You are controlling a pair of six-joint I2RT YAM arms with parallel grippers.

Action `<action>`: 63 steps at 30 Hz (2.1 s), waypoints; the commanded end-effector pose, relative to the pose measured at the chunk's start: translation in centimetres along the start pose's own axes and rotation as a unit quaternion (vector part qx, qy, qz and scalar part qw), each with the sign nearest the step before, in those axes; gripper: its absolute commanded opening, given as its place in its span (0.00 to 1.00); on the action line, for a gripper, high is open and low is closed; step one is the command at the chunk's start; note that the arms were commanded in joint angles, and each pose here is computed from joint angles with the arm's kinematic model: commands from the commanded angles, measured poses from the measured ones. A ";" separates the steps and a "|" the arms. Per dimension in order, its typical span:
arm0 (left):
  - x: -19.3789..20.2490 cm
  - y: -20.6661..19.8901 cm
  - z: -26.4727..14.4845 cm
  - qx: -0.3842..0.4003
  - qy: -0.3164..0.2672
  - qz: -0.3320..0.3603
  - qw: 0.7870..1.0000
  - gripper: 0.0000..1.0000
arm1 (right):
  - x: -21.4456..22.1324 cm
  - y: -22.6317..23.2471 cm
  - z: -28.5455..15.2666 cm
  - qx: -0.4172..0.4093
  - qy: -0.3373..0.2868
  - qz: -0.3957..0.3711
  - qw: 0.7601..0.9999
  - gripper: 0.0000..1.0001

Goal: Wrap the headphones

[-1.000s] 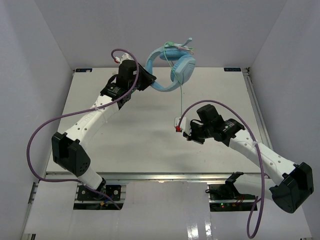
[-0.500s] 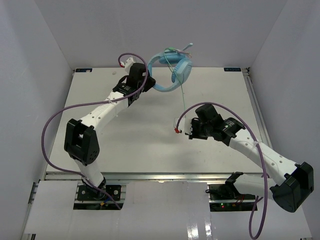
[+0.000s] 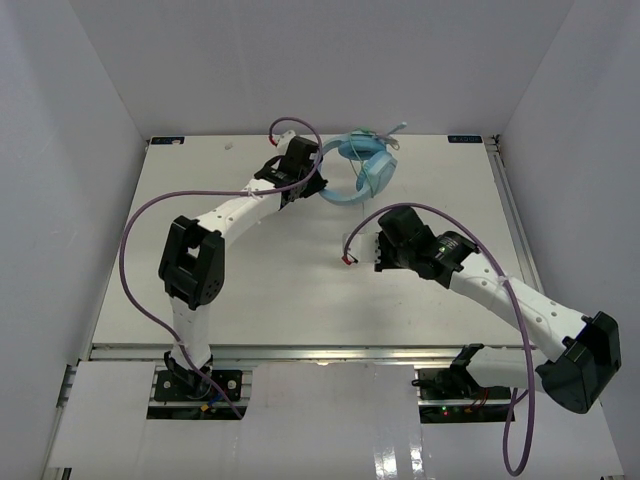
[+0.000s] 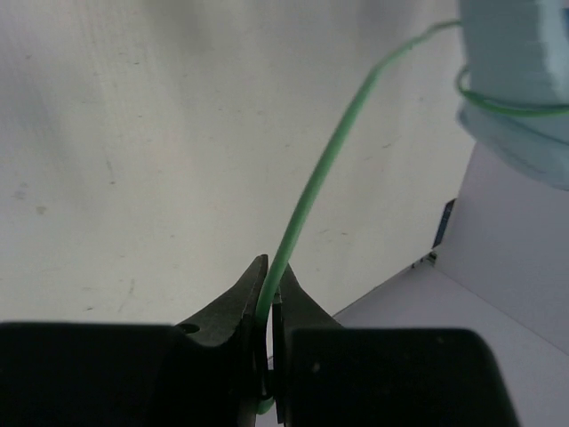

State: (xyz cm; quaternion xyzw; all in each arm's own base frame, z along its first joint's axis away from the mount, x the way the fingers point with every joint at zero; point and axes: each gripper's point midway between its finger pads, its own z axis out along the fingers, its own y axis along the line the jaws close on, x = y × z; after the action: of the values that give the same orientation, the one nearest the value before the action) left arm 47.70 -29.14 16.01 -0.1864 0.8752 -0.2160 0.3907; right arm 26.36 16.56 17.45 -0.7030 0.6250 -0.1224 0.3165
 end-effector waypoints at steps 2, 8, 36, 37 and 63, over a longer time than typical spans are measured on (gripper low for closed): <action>2.7 -1.4 -0.4 0.038 0.028 0.062 0.997 0.00 | -0.8 -6.9 -2.6 0.108 0.010 -0.029 0.994 0.08; 7.8 -1.5 -0.4 0.065 0.095 0.121 0.986 0.00 | -0.8 -8.3 -2.7 0.134 0.021 -0.051 0.990 0.08; 9.3 -1.5 -11.0 0.167 0.112 0.319 0.926 0.00 | 1.0 -11.1 -0.5 0.136 -0.059 -0.108 0.983 0.08; 9.2 -1.6 -11.4 0.171 0.111 0.322 0.924 0.00 | 1.0 -11.4 -0.5 0.137 -0.061 -0.110 0.983 0.08; 8.7 -2.6 -15.4 0.221 0.109 0.333 0.910 0.00 | 2.8 -12.0 2.2 0.091 -0.113 -0.024 0.989 0.49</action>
State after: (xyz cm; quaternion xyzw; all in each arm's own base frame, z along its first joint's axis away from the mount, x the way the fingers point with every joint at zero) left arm 32.01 -30.84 16.13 0.2327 0.8883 -0.2146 0.3328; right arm 36.83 14.12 20.27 -0.7166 0.5496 -0.1252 0.4109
